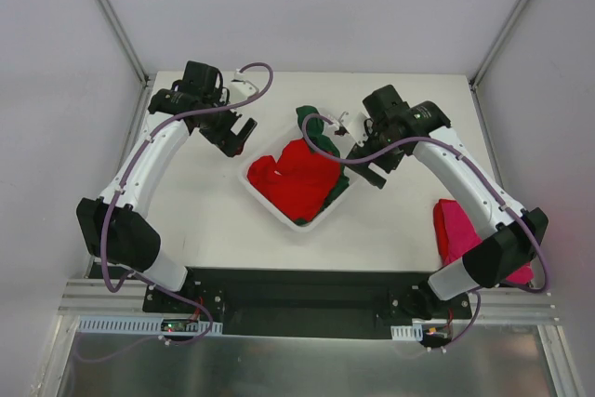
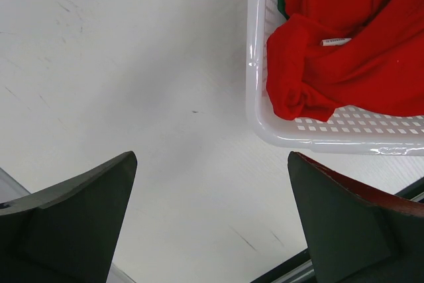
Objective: Fold and stack the t-shirts
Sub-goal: Grab crumpled tshirt from bin with the left arm
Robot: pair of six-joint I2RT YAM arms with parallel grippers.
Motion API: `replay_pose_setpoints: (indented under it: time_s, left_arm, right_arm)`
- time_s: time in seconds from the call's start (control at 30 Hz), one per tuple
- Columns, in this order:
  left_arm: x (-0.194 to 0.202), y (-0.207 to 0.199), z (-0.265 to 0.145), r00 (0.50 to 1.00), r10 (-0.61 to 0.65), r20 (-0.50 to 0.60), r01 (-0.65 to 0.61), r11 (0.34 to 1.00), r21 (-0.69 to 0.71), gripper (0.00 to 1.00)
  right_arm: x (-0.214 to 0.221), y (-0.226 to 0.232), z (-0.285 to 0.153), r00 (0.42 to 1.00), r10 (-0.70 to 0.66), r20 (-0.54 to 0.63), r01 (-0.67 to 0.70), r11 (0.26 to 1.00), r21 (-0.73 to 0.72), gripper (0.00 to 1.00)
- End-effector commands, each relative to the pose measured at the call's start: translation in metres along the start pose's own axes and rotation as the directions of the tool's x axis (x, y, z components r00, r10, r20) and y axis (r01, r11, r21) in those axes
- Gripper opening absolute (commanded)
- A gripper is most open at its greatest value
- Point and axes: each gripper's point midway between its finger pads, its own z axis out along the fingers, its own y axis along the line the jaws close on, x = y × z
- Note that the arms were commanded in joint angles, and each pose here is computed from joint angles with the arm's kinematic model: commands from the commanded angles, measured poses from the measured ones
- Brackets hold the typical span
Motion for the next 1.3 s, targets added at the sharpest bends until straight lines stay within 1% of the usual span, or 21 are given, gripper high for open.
replay_pose_setpoints:
  time_s: [0.0,0.33,0.4,0.5,0.6,0.67,0.73,0.8,0.83,0.87,1.03,1.13,1.27]
  left_arm:
    - [-0.005,0.001,-0.012,1.000,0.010,0.028,-0.009,1.000,-0.025,0.99]
    - [-0.007,0.001,-0.013,0.999,0.016,0.037,-0.015,1.000,-0.027,0.99]
    - [-0.008,0.000,-0.014,0.999,0.033,0.040,-0.032,0.999,-0.028,0.99]
    - [-0.001,-0.003,-0.015,0.998,0.052,0.026,-0.051,0.998,-0.032,0.99]
    - [0.010,-0.004,-0.007,1.000,0.031,-0.002,-0.031,0.999,-0.027,0.99]
    - [0.013,-0.004,-0.002,1.000,0.016,-0.015,-0.016,1.000,-0.026,0.99]
    - [0.009,-0.007,-0.002,1.000,0.007,-0.002,-0.007,1.000,-0.009,0.99]
    - [0.004,-0.006,-0.004,1.000,0.005,0.010,-0.005,1.000,-0.011,0.99]
    - [0.002,-0.006,-0.006,1.000,0.006,0.017,-0.005,1.000,-0.014,1.00]
    - [-0.001,-0.004,-0.009,1.000,0.010,0.027,-0.010,1.000,-0.022,0.99]
    - [-0.001,-0.003,-0.014,0.999,0.003,0.032,-0.002,0.999,-0.040,0.99]
    - [0.013,0.001,-0.017,1.000,0.009,-0.001,-0.009,0.997,-0.081,0.99]
    - [0.032,0.006,-0.022,0.999,0.026,-0.042,-0.031,0.990,-0.134,0.99]
  right_arm:
    - [-0.004,0.003,-0.015,0.999,0.015,0.051,-0.015,1.000,-0.003,0.96]
    - [-0.006,0.002,-0.018,0.998,0.009,0.064,-0.009,1.000,0.003,0.96]
    - [-0.006,-0.004,-0.016,0.998,0.006,0.055,-0.008,1.000,0.028,0.96]
    - [-0.004,-0.009,-0.016,0.999,-0.035,0.035,0.033,0.998,0.059,0.96]
    - [-0.010,-0.007,-0.020,0.995,-0.088,0.036,0.086,0.995,0.045,0.96]
    - [-0.028,-0.008,-0.025,0.986,-0.154,0.058,0.151,0.988,0.043,0.96]
    - [-0.050,-0.008,-0.029,0.968,-0.223,0.112,0.216,0.974,0.071,0.96]
    - [-0.073,-0.013,-0.040,0.950,-0.261,0.173,0.242,0.962,0.124,0.96]
    - [-0.083,-0.009,-0.043,0.940,-0.280,0.192,0.259,0.957,0.128,0.96]
    - [-0.096,-0.010,-0.044,0.936,-0.280,0.211,0.256,0.957,0.136,0.96]
    - [-0.120,0.002,-0.034,0.933,-0.277,0.229,0.256,0.959,0.117,0.96]
    - [-0.135,0.006,-0.025,0.930,-0.264,0.256,0.240,0.963,0.120,0.96]
    - [-0.159,0.007,-0.027,0.923,-0.269,0.275,0.239,0.961,0.139,0.96]
